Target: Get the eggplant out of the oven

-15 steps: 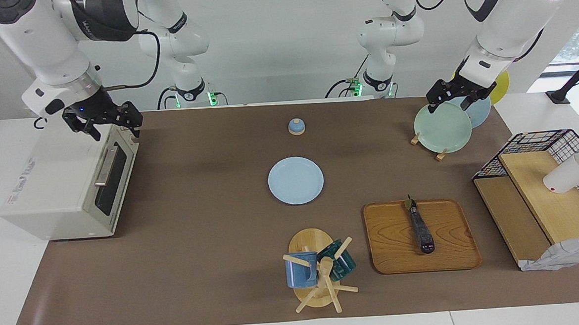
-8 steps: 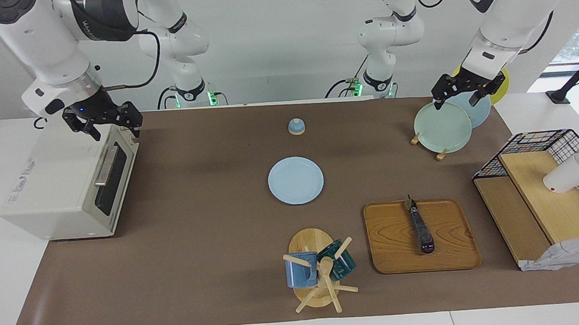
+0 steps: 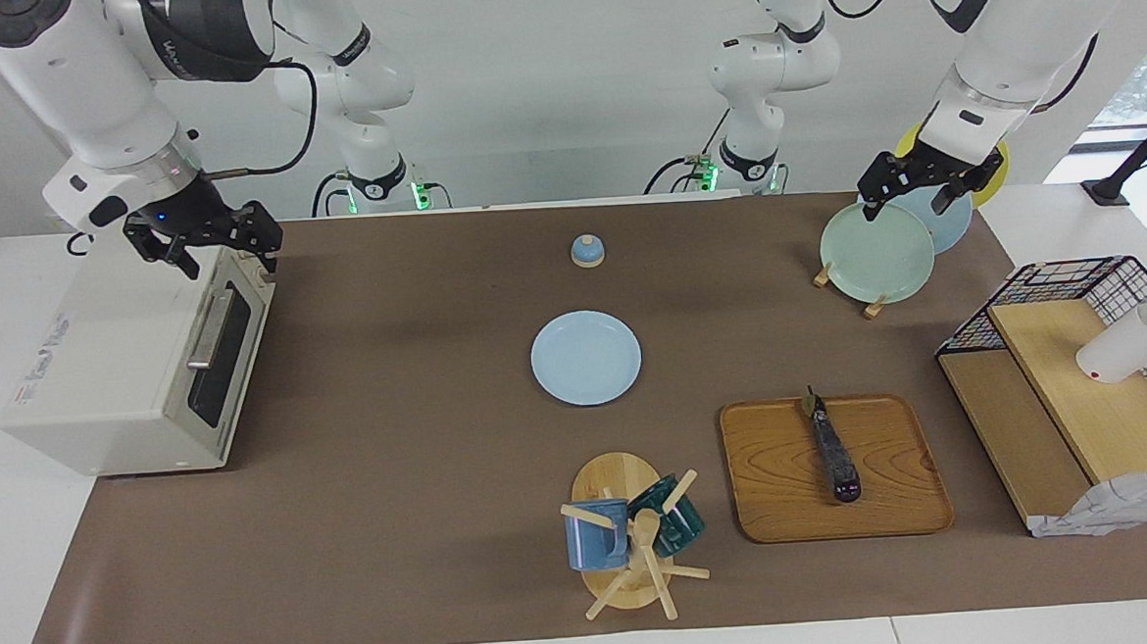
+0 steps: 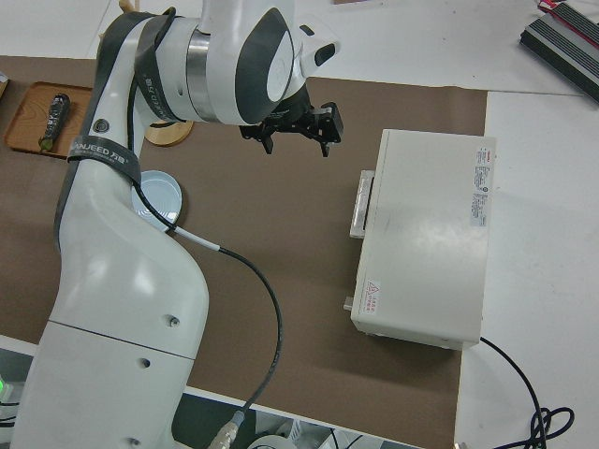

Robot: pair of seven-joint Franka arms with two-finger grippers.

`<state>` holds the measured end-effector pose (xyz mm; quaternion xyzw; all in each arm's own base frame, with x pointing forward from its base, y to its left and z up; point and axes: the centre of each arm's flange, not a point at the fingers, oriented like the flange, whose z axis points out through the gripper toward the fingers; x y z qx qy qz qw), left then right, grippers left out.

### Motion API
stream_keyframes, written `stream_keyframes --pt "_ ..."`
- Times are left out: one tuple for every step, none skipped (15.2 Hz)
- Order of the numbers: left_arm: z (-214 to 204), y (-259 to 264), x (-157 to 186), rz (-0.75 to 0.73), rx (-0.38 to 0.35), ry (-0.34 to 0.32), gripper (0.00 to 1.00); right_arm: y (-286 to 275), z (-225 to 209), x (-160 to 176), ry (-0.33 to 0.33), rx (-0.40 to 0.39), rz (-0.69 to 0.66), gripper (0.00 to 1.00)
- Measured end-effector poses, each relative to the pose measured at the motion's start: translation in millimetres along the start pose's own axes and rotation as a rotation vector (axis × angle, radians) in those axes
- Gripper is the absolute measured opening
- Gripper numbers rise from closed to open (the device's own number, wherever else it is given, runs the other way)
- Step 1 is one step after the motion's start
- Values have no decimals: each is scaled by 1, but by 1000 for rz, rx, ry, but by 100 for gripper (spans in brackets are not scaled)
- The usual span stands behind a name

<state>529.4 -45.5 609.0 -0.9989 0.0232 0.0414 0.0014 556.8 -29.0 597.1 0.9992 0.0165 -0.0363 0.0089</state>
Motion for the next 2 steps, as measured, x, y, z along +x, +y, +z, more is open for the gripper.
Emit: stream_keyframes --pt "0 0 0 0 0 0 100 0 0 0 0 0 0 100" --pt "0 0 0 -1 0 0 100 0 0 0 0 0 0 100"
